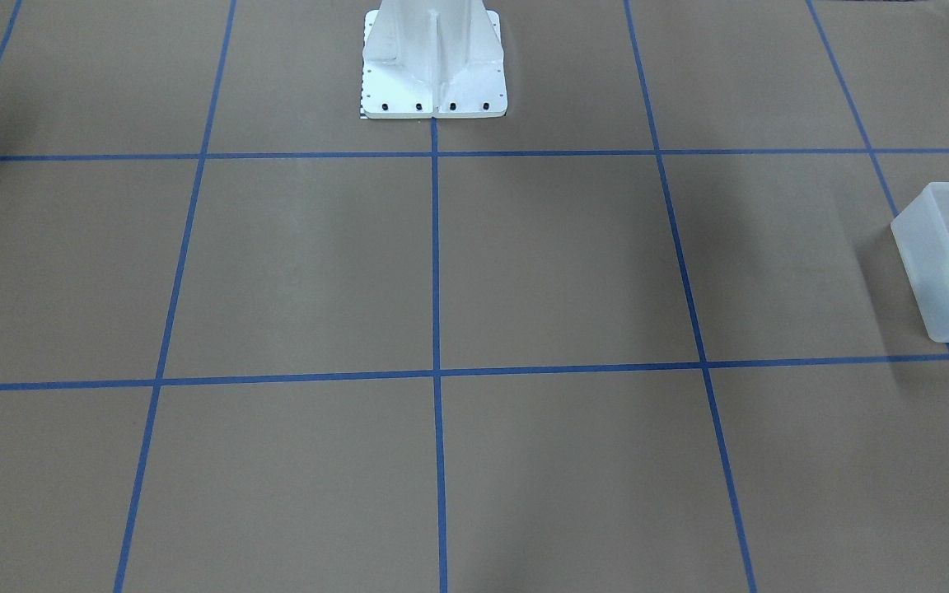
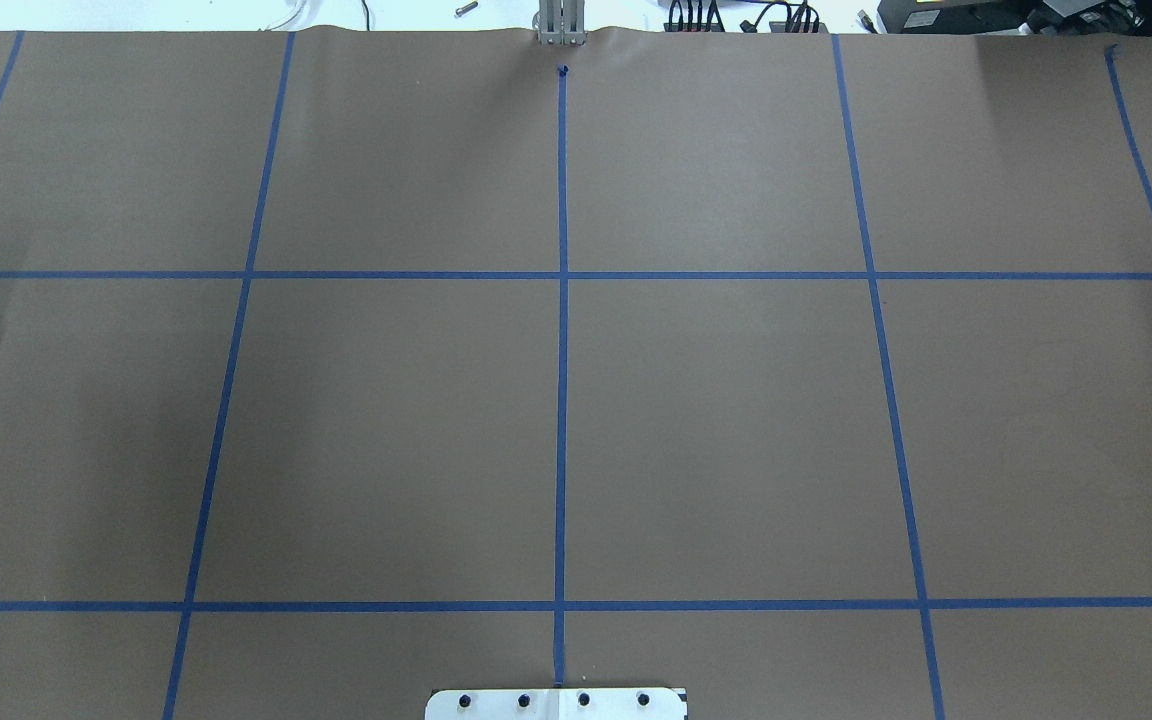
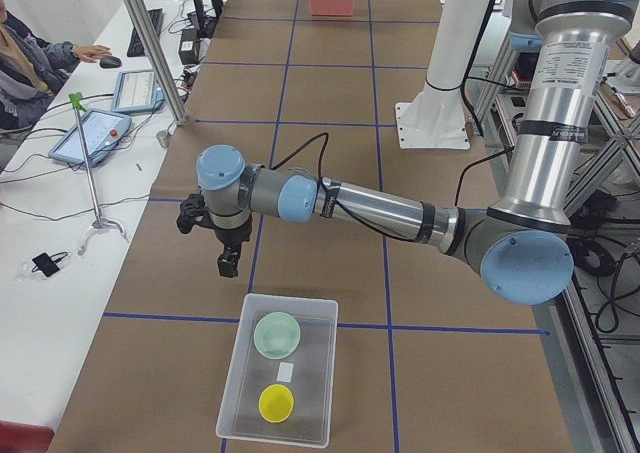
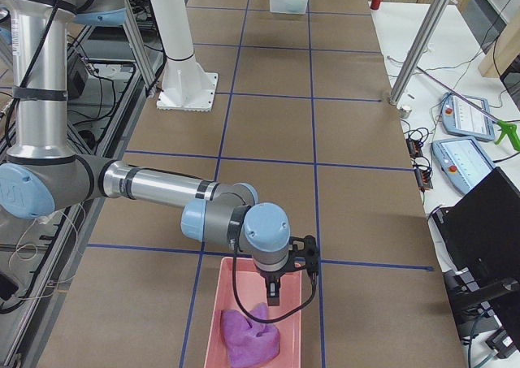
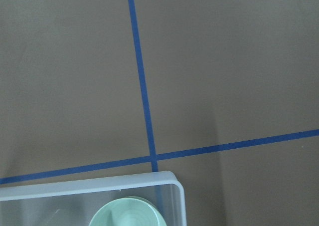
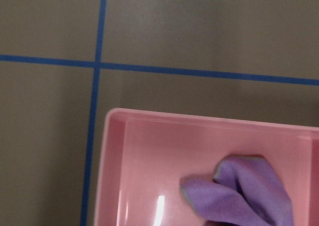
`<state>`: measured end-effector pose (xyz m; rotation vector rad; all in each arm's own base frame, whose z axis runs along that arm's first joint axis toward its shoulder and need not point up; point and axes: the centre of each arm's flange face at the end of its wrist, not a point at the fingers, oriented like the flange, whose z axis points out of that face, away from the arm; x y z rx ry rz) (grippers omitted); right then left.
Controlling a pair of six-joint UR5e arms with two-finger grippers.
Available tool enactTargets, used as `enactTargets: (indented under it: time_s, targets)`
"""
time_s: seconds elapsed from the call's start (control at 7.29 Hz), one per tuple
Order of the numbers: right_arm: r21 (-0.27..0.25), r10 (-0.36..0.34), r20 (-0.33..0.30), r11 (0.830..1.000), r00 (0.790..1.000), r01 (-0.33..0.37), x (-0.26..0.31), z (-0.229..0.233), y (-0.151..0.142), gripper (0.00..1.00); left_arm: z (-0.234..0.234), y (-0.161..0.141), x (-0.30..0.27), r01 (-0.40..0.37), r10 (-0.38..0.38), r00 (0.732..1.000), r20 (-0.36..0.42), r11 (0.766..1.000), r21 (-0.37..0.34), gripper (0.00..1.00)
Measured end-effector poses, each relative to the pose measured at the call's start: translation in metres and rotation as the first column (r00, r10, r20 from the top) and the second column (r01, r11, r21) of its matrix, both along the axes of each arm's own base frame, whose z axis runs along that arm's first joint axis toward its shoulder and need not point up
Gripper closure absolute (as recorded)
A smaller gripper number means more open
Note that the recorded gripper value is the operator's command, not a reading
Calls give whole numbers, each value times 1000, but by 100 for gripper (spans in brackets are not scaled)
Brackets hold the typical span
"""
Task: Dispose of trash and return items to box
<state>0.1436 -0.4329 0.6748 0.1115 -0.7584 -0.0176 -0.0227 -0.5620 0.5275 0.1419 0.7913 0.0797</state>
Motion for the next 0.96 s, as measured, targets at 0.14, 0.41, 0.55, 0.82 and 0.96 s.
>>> enactTargets:
  time_s: [0.14, 0.41, 0.55, 0.82, 0.96]
  targets:
    - [-10, 6, 9, 1000, 1000, -6, -23, -23, -12, 0, -10, 9, 3, 0, 0, 1000, -10, 1000, -9, 3]
    - [-33, 12, 21, 999, 1000, -11, -63, -57, -30, 0, 1, 24, 4, -10, 9, 1000, -15, 1000, -29, 2]
    - [-39, 10, 25, 999, 1000, -9, -77, -69, -35, 0, 15, 33, 3, -28, 28, 1000, -12, 999, -35, 2]
    - [-50, 14, 30, 999, 999, -12, -93, -84, -40, 0, 36, 48, -2, -58, 58, 998, -5, 998, -37, 2]
    - [-51, 12, 30, 999, 999, -11, -96, -85, -41, 0, 42, 51, -3, -61, 61, 998, -1, 997, -43, 2]
